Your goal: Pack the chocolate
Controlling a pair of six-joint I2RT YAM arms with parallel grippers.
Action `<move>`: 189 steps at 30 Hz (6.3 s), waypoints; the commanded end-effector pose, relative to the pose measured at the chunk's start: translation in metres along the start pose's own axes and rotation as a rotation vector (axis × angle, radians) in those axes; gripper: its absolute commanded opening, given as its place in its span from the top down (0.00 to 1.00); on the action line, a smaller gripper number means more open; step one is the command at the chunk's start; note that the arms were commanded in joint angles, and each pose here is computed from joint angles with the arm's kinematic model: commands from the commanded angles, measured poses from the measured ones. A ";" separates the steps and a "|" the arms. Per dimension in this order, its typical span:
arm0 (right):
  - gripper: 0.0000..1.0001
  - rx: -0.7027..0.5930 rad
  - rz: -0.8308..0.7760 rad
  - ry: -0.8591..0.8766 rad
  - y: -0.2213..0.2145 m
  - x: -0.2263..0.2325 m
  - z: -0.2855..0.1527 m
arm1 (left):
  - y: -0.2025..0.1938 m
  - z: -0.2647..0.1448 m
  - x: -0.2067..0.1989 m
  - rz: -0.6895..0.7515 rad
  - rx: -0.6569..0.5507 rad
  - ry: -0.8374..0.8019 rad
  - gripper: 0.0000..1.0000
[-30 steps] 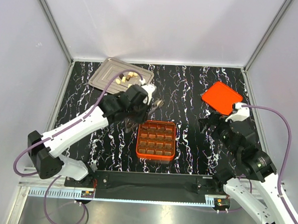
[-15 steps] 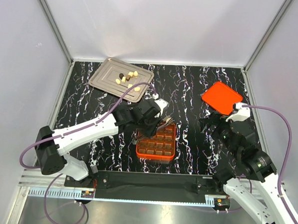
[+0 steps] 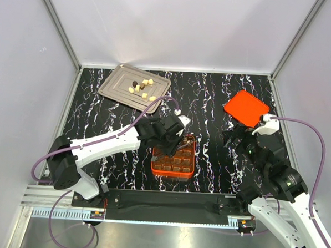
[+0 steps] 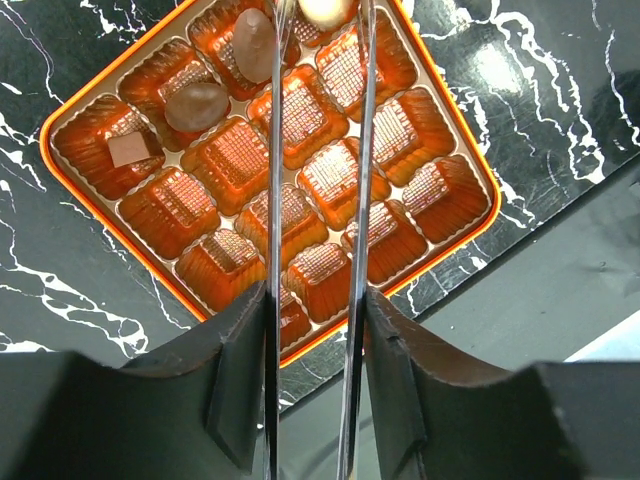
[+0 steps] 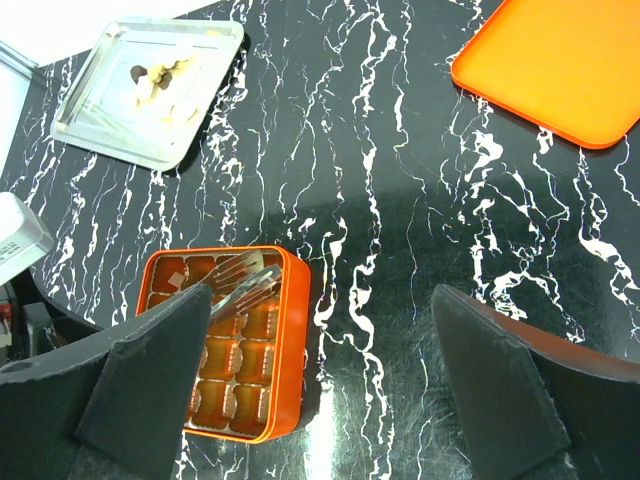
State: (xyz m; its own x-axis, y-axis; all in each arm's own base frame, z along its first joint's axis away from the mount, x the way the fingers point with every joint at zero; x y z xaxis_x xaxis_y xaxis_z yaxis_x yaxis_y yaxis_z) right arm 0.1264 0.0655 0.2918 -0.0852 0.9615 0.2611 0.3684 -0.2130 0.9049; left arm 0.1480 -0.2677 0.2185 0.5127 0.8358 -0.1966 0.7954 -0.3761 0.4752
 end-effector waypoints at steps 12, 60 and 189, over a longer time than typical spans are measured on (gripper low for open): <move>0.00 -0.060 0.007 0.001 0.018 0.004 -0.003 | 0.055 -0.059 -0.012 -0.013 -0.219 0.041 0.55; 0.00 -0.042 -0.008 0.046 0.008 0.010 0.015 | 0.135 0.057 0.213 -0.314 -0.139 0.291 0.51; 0.00 -0.065 0.039 0.053 0.007 0.001 -0.013 | 0.139 -0.043 0.169 -0.346 -0.274 0.396 0.48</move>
State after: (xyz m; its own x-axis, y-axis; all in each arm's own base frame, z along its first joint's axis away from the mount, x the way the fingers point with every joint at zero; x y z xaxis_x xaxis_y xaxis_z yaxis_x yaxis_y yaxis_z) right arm 0.1136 0.0589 0.2951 -0.0959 0.9541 0.2836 0.3453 -0.2353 0.9085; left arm 0.3028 -0.1584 0.2853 0.0241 0.9988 -0.0418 0.8103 0.0050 0.5859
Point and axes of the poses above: each gripper's point midway between its finger pads, its own z axis out along the fingers, its own x axis along the line the jaws close on, y = z × x, the point moved 9 cm from there along -z, back along the fingers, and after that the axes turned 7 degrees about -z, right-handed, at the moved point
